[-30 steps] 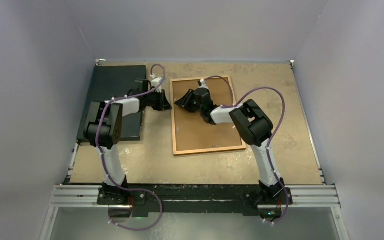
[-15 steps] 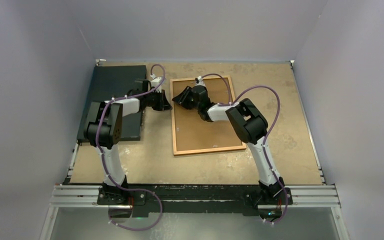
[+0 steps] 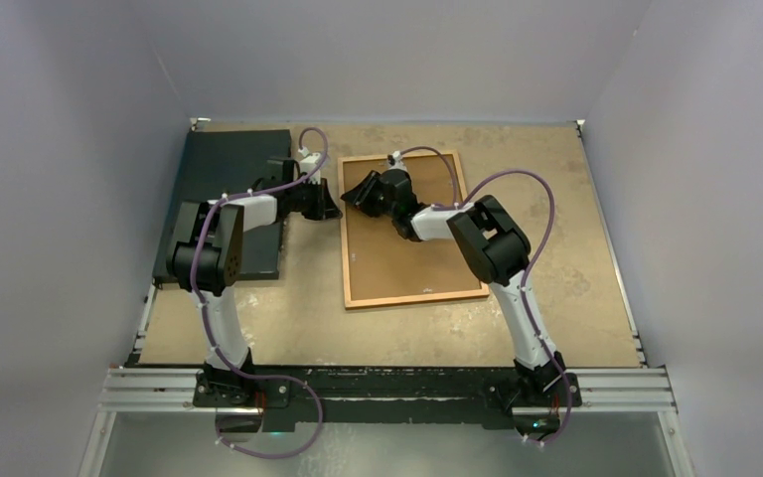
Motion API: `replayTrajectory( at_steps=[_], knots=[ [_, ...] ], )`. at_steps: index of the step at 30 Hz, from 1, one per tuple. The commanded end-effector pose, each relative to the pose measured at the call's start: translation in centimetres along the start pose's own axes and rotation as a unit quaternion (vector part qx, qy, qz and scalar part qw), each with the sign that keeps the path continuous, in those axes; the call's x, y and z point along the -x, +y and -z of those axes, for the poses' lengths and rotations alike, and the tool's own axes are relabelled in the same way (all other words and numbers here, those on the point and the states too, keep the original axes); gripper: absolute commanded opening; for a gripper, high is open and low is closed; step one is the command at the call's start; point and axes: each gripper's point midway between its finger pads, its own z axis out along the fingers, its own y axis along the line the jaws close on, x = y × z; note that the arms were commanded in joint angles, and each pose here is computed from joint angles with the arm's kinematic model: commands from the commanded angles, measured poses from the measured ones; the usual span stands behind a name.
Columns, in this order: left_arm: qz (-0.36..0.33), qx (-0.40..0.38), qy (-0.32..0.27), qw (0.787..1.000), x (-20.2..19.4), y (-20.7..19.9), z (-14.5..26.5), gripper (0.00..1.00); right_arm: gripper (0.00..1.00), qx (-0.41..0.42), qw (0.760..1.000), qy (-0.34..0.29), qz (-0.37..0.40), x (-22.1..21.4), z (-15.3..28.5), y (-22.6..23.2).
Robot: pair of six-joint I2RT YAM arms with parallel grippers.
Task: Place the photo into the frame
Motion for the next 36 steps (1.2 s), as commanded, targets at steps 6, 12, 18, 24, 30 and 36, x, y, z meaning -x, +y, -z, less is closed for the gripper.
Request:
replayTrajectory(
  at_steps=[6, 12, 18, 24, 30, 36],
  knots=[
    [0.016, 0.012, 0.034, 0.999, -3.1, 1.1, -0.9, 0.00, 0.32, -0.030, 0.999, -0.009, -0.008, -0.5, -1.0, -2.1],
    [0.018, 0.008, 0.036, 0.999, -3.3, 1.2, -1.0, 0.00, 0.32, -0.027, 1.000, -0.011, -0.010, -0.8, -1.3, -1.9],
    [0.015, 0.007, 0.035, 0.999, -3.1, 1.0, -0.8, 0.00, 0.32, -0.010, 1.000, -0.015, -0.009, -0.4, -0.9, -0.9],
    [0.002, 0.015, 0.032, 0.999, -0.5, 0.1, 1.2, 0.01, 0.47, 0.039, 0.999, -0.011, 0.035, 1.5, 3.3, 3.6],
    [0.002, 0.001, 0.042, 0.999, -0.3, -1.9, 3.6, 0.26, 0.54, 0.046, 0.995, 0.047, 0.082, -0.6, 8.5, 3.7],
    [0.021, -0.016, 0.078, 0.997, -4.7, -3.2, 3.9, 0.40, 0.53, 0.063, 0.983, 0.128, 0.119, -5.8, 12.9, 0.7]
  ],
)
